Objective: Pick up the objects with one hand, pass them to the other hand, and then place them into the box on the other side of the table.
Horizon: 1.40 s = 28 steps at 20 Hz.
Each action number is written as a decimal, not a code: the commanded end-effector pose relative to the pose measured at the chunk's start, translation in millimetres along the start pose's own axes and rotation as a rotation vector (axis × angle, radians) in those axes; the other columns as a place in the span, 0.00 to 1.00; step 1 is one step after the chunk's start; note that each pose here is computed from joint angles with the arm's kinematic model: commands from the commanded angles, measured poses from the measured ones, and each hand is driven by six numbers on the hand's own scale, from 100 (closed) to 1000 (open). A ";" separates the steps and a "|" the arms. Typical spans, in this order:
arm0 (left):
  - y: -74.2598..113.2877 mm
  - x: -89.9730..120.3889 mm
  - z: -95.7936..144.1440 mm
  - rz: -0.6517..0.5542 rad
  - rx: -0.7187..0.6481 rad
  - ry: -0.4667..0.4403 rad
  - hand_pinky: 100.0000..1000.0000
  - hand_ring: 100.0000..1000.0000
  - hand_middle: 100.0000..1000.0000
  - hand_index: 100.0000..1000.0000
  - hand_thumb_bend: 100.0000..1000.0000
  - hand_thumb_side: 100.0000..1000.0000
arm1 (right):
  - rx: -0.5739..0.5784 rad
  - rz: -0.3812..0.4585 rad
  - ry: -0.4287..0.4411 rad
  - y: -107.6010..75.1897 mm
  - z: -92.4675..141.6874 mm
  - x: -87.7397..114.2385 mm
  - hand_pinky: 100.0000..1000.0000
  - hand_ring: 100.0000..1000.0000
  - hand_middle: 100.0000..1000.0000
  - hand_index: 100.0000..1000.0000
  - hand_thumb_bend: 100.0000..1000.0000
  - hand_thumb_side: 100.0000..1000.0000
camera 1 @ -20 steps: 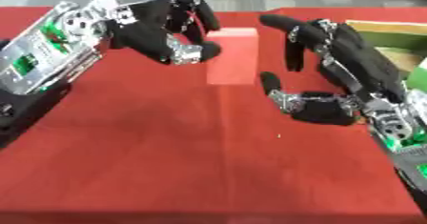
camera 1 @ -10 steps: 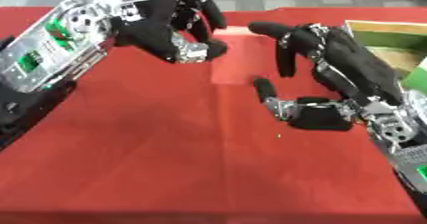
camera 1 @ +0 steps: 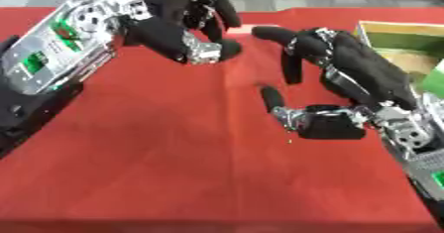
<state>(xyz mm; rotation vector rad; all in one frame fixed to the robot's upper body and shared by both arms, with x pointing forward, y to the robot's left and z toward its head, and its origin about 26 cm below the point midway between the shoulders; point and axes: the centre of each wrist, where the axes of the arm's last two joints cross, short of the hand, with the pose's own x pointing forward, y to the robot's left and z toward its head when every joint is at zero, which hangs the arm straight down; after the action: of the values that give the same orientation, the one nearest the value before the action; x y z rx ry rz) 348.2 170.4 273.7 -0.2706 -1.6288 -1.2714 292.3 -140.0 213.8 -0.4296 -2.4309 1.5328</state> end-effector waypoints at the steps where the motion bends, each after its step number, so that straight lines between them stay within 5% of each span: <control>1: 5.6 17.8 2.6 -0.030 0.013 -0.049 0.73 0.51 0.39 0.54 0.00 0.07 | -0.001 0.038 -0.005 -7.5 -1.6 2.8 0.61 0.29 0.29 0.95 0.02 0.20; 6: 3.9 24.7 2.4 -0.027 -0.002 -0.067 0.73 0.51 0.39 0.54 0.00 0.07 | 0.040 0.102 0.022 -8.1 -1.4 2.3 0.62 0.32 0.32 0.97 0.00 0.00; 15: 1.1 35.5 3.2 -0.025 -0.019 -0.088 0.73 0.51 0.39 0.54 0.00 0.07 | 0.043 0.233 0.085 -8.2 -0.3 1.6 0.61 0.31 0.32 0.95 0.05 0.00; 28: 1.8 44.6 3.7 -0.037 -0.011 -0.109 0.73 0.51 0.39 0.54 0.00 0.06 | 0.010 0.248 0.111 -6.9 0.7 1.6 0.60 0.33 0.37 0.96 0.06 0.07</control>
<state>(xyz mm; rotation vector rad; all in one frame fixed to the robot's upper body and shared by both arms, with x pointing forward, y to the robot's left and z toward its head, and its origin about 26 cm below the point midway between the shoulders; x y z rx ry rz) 340.7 164.4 287.9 -0.2838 -1.6439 -1.2703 286.5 -139.8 220.0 -0.7772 -2.3828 1.5603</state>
